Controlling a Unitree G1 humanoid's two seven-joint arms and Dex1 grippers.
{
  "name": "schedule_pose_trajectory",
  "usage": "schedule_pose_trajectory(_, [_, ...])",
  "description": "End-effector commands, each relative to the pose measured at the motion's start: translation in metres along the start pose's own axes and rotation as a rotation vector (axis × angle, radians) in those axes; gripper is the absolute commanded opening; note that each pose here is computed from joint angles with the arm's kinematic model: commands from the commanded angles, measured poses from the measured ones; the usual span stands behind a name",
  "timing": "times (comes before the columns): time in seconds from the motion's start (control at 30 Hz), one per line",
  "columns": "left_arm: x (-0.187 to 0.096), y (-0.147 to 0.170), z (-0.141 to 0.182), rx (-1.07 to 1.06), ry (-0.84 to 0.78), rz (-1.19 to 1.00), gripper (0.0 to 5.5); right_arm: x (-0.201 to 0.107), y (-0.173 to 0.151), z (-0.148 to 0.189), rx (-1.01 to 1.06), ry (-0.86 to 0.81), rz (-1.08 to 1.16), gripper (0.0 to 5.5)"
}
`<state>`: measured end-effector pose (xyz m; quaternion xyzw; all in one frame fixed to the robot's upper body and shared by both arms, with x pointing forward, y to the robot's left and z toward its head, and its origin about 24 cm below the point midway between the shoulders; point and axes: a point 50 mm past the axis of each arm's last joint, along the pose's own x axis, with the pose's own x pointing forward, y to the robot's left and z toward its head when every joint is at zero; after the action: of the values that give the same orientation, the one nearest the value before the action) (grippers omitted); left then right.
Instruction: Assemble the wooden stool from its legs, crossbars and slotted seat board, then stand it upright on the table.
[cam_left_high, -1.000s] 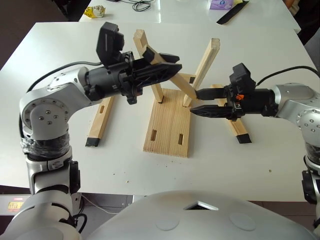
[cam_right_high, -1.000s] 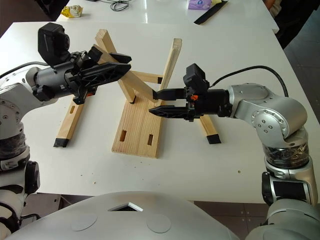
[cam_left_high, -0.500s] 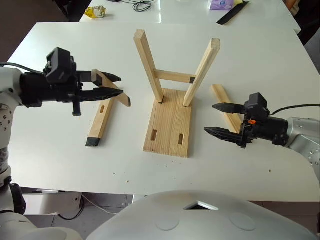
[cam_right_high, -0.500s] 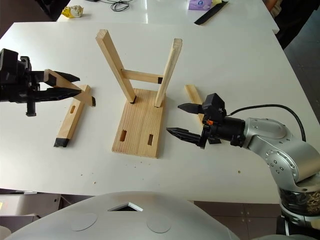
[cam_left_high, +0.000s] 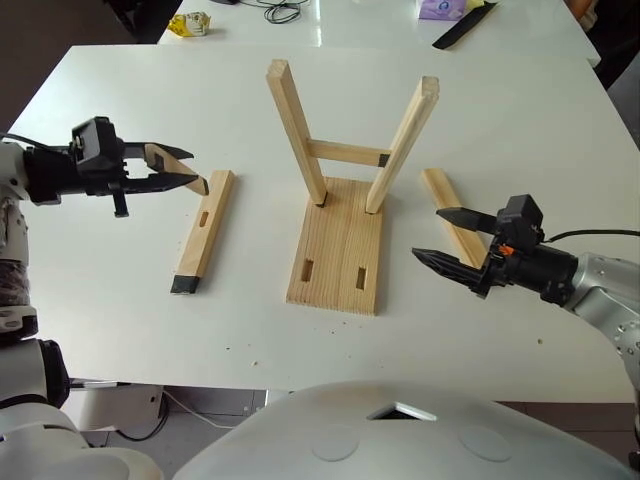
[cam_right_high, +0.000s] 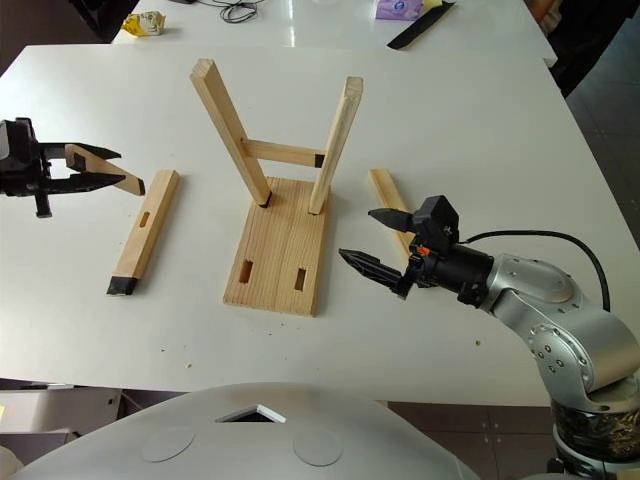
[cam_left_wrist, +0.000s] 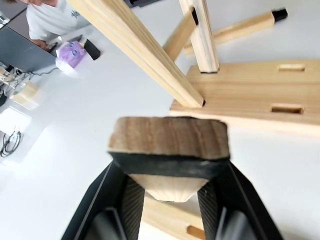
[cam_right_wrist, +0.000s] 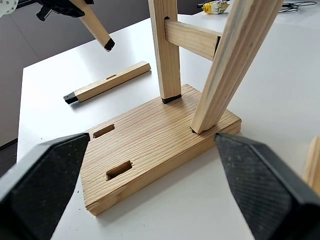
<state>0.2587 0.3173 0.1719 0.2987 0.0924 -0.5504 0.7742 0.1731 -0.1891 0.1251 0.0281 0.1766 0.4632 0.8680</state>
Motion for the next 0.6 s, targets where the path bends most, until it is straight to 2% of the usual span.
schedule_pose_trajectory(0.03, [0.005,-0.002,-0.009,0.055,-0.058,-0.019,1.32,-0.004,-0.002,-0.003,-0.008,0.011,-0.031,4.60])
schedule_pose_trajectory(0.17, [0.014,-0.003,-0.014,0.121,-0.111,-0.001,1.32,-0.002,-0.001,-0.006,-0.010,0.027,-0.021,4.60])
schedule_pose_trajectory(0.6, [0.014,-0.015,-0.033,0.235,-0.023,-0.045,1.32,-0.002,0.000,-0.013,-0.015,0.088,0.002,4.60])
